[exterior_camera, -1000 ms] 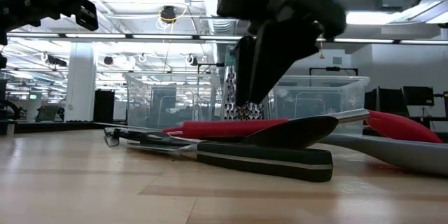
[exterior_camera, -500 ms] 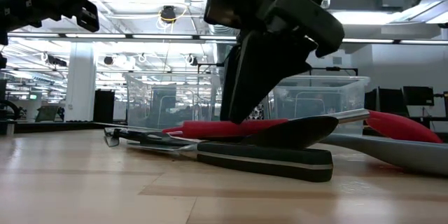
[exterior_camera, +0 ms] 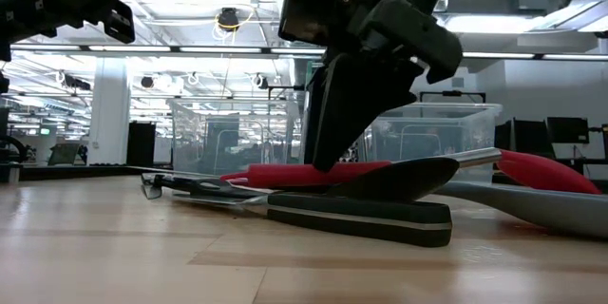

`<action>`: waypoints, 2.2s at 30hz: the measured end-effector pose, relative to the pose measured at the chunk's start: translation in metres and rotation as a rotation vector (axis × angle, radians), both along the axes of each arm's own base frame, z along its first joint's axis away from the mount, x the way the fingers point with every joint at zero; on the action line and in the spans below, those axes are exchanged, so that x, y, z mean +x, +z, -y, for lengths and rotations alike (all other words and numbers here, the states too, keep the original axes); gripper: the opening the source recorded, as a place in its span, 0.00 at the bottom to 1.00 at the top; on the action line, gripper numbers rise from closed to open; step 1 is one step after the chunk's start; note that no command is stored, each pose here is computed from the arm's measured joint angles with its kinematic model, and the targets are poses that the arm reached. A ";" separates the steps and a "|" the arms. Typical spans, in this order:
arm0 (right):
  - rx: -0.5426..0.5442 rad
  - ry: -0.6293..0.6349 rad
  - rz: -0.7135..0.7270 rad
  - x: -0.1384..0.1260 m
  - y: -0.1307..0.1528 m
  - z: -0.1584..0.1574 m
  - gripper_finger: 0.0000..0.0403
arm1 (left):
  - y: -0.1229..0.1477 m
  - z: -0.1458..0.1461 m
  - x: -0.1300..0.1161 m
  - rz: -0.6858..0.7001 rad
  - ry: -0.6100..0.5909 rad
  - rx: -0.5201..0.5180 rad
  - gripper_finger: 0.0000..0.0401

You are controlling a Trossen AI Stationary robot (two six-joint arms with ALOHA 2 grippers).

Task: Pick & Place Kitchen Items
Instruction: Put the red serving spoon into the top left transparent bin

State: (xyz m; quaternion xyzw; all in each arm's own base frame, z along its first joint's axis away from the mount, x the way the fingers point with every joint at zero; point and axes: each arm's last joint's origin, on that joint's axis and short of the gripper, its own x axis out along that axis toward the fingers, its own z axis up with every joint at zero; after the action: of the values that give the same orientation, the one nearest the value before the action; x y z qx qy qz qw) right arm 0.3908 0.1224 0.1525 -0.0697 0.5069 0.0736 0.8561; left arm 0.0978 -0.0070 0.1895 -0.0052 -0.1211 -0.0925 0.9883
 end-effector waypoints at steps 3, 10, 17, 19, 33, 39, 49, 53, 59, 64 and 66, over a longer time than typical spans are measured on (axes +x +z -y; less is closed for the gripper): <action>-0.005 0.001 0.001 0.001 0.000 0.002 0.49 | 0.000 0.000 0.000 0.001 0.000 0.000 0.01; -0.004 0.002 -0.004 0.000 0.000 0.002 0.46 | 0.000 0.000 0.000 0.005 0.000 0.000 0.01; 0.019 -0.024 -0.027 -0.001 -0.001 0.002 0.51 | 0.001 0.000 0.000 0.008 0.000 0.000 0.01; 0.036 -0.042 -0.041 -0.002 -0.002 0.002 0.54 | 0.001 0.000 0.000 0.009 0.000 0.000 0.01; 0.115 -0.072 -0.106 0.005 -0.019 0.002 0.51 | 0.001 0.000 0.000 0.016 0.000 0.000 0.01; 0.096 -0.076 -0.132 0.004 -0.018 0.003 0.27 | 0.001 0.000 0.000 0.015 0.000 0.000 0.01; 0.094 -0.093 -0.143 0.004 -0.009 0.003 0.18 | 0.001 0.000 0.000 0.015 0.001 -0.001 0.01; 0.072 -0.110 -0.062 0.001 0.027 0.007 0.18 | 0.001 0.000 0.000 0.015 0.000 0.000 0.01; 0.049 -0.157 0.258 -0.012 0.113 0.027 0.18 | 0.001 0.000 0.000 0.009 0.001 -0.001 0.01; -0.076 -0.195 0.726 -0.027 0.198 0.050 0.18 | 0.000 0.000 0.001 0.001 0.000 0.000 0.01; -0.141 -0.187 0.900 -0.031 0.226 0.062 0.18 | 0.000 0.000 0.001 -0.002 0.000 0.000 0.01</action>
State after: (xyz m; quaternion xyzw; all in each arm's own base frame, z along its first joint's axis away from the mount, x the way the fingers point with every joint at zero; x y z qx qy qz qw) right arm 0.3594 0.0609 0.3781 -0.1067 0.0930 -0.0763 0.9870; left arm 0.0990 -0.0070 0.1896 -0.0053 -0.1200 -0.0924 0.9885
